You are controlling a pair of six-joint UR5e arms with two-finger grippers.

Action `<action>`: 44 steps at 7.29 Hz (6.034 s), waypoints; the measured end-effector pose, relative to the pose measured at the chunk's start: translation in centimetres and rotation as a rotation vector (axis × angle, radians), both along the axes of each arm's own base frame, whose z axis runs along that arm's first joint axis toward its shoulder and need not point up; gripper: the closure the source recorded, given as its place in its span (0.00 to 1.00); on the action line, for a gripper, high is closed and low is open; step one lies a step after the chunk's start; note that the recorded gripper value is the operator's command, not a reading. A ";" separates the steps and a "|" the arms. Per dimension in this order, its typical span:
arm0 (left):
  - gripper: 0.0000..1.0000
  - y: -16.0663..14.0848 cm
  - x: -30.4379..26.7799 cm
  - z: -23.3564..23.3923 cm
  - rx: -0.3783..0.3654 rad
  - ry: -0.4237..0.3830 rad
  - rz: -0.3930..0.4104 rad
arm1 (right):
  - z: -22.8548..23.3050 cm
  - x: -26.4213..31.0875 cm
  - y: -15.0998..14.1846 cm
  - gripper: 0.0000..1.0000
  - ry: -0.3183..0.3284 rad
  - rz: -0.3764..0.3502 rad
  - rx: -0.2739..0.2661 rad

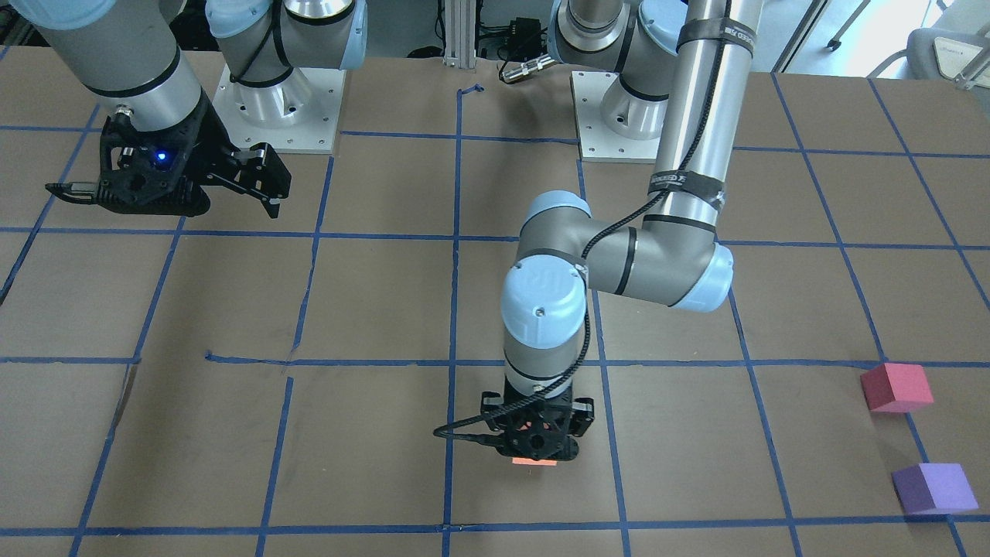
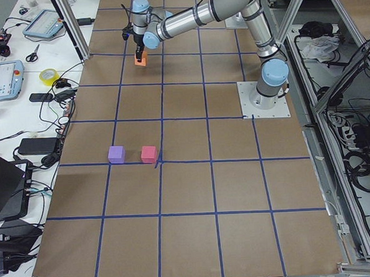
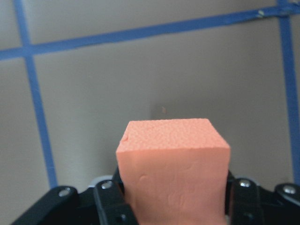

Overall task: Arrange blocks in a line
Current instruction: 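Carry the orange cube with the left gripper toward the purple cube, then lower the orange cube between the purple and pink cubes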

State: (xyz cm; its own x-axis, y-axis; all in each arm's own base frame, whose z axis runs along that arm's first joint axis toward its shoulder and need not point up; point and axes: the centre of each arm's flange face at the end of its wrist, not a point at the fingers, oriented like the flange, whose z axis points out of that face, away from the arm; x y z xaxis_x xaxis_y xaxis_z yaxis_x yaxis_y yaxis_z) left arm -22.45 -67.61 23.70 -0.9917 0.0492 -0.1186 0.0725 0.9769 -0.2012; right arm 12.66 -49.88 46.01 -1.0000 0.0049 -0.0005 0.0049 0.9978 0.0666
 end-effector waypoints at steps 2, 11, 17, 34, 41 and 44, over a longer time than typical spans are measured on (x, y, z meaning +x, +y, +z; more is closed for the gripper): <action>0.78 -2.2 8.6 0.6 0.003 -0.030 0.001 | 0.0 0.0 0.0 0.00 0.000 0.000 0.001; 0.78 -1.4 44.0 3.2 0.036 -0.114 -0.118 | -0.3 0.0 0.1 0.00 0.000 -0.003 0.003; 0.90 0.3 50.4 1.8 0.043 -0.036 -0.040 | -0.3 0.0 0.1 0.00 0.000 -0.003 0.004; 0.91 0.9 52.9 -4.2 0.105 0.055 0.007 | 2.3 -0.1 0.8 0.00 0.038 0.006 -0.073; 0.00 1.4 53.3 -5.4 0.124 0.063 0.011 | 3.1 -0.3 1.3 0.00 0.041 -0.003 -0.094; 0.00 1.5 53.4 -3.3 0.115 0.030 0.004 | 3.2 -0.4 1.3 0.00 0.044 -0.001 -0.104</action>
State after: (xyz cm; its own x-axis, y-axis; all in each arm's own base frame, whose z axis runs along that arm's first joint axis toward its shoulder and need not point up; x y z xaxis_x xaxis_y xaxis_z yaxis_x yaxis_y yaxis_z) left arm 30.96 -66.08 20.42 -0.9949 0.0570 -0.0829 0.0645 0.9939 -0.0900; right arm 12.26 -48.56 49.25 -0.9991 0.0080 0.0425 0.0064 0.9993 -0.0373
